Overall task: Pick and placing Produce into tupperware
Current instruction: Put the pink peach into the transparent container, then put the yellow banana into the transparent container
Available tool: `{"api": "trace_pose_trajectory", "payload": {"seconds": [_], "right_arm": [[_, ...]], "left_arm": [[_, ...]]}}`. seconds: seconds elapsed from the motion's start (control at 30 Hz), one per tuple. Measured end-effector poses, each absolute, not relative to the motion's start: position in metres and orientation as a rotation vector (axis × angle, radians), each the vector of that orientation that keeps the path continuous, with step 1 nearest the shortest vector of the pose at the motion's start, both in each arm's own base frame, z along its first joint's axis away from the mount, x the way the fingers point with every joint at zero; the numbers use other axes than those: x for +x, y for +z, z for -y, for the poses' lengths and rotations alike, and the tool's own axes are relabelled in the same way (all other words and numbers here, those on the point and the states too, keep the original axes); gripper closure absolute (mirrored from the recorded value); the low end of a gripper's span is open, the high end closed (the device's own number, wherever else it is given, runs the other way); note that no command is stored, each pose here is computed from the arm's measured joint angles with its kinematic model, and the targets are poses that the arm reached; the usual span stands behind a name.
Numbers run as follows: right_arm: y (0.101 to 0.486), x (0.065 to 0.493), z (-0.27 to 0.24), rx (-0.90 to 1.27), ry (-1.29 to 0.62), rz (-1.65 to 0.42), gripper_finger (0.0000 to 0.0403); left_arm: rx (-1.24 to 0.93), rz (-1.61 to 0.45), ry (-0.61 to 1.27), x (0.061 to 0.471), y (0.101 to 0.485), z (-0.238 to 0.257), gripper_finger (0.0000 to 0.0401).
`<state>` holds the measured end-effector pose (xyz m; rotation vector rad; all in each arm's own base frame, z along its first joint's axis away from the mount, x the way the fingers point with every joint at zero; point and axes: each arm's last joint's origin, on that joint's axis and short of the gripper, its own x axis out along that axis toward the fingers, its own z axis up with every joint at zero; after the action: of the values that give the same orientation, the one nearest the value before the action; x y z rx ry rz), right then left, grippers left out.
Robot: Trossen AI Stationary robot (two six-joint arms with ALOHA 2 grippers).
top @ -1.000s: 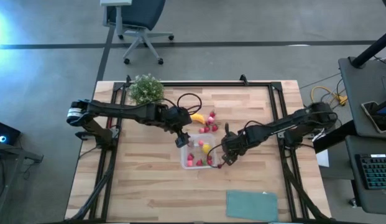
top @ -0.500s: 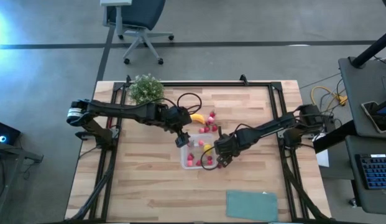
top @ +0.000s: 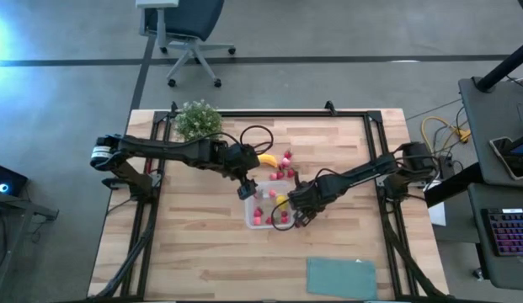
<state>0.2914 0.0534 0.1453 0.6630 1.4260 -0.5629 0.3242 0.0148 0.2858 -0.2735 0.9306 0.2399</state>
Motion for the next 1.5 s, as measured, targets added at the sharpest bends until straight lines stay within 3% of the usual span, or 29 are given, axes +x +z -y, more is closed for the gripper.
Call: {"api": "trace_pose_trajectory", "payload": {"seconds": [0.23,0.6,0.87,1.17,1.5], "right_arm": [[0.154,0.293,-0.054,0.676,-0.541,-1.416,0.0309],[0.222,0.328,-0.058,0.603,-0.364,-1.181,0.0299],[0.225,0.360,-0.061,0.514,-0.275,-1.161,0.0294],[0.220,0.379,-0.063,0.489,-0.293,-1.156,0.0221],[0.242,0.366,-0.054,0.472,-0.359,-1.144,0.0155]], "left_arm": [[-0.273,-0.932,0.239,0.324,0.286,-0.015,0.0095],[-0.219,-1.067,0.228,0.313,0.279,-0.014,0.0095],[-0.215,-1.069,0.229,0.297,0.289,-0.013,0.0095],[-0.213,-1.006,0.293,0.266,0.297,-0.014,0.0095],[-0.250,-0.920,0.310,0.258,0.301,-0.014,0.0095]]}}
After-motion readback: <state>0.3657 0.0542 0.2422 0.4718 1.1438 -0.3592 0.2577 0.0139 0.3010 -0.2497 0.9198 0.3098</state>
